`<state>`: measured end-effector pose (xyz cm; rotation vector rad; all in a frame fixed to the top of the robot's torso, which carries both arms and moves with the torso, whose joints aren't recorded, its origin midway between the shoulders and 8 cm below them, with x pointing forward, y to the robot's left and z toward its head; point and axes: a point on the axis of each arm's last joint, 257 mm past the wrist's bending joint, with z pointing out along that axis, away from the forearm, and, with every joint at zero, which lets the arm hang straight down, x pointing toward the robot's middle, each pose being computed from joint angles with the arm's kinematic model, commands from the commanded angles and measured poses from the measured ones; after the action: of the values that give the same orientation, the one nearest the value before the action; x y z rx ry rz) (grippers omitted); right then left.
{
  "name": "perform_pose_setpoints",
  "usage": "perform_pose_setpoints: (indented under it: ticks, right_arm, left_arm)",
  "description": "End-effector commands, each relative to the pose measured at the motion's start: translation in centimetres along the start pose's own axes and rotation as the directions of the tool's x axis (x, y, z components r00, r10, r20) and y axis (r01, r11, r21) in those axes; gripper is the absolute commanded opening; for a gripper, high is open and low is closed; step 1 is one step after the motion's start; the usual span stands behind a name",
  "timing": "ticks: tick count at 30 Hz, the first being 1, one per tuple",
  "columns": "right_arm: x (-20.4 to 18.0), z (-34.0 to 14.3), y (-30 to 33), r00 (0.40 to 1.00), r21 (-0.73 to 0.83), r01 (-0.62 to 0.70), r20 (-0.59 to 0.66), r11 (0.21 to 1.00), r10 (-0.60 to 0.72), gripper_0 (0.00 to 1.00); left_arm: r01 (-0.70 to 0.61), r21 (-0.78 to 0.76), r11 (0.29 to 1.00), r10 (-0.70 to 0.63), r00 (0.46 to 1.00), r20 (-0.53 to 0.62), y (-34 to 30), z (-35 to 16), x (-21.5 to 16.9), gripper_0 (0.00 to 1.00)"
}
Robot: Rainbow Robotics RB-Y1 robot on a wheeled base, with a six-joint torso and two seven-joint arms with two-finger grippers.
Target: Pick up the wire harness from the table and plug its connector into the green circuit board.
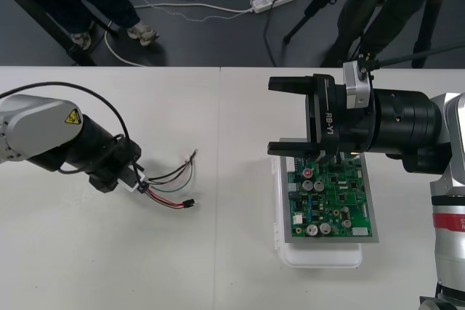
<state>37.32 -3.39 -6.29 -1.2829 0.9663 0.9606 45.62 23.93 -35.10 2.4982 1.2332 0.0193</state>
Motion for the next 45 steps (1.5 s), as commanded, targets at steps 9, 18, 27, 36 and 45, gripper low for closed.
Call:
perform_pose_setpoints:
  ticks: [9,18,27,36,45]
  right_arm:
    - [-1.1,0.0,-0.6,0.999,0.000,0.035,0.004,0.999,-0.035,1.00]
    - [-1.1,0.0,-0.6,1.000,-0.002,0.031,0.003,1.000,-0.031,1.00]
    - [-1.4,0.1,-0.5,1.000,-0.006,0.027,0.017,1.000,-0.026,1.00]
    - [-1.6,0.1,-0.5,1.000,-0.007,0.019,0.023,1.000,-0.019,1.00]
    - [-1.8,0.3,-0.2,0.999,-0.019,0.017,0.033,1.000,-0.016,1.00]
  left_arm:
    - [0.028,0.000,1.000,-0.027,0.992,0.124,1.7,-7.1,-1.1,0.00]
    - [0.080,0.009,0.997,-0.079,0.967,0.241,2.0,-10.2,-3.3,0.00]
    - [0.133,0.011,0.991,-0.128,0.926,0.354,1.4,-13.8,-4.7,0.00]
    - [0.192,-0.002,0.981,-0.170,0.875,0.453,0.0,-16.5,-6.2,0.00]
    - [0.256,0.042,0.966,-0.238,0.807,0.541,-2.3,-17.3,-8.8,0.00]
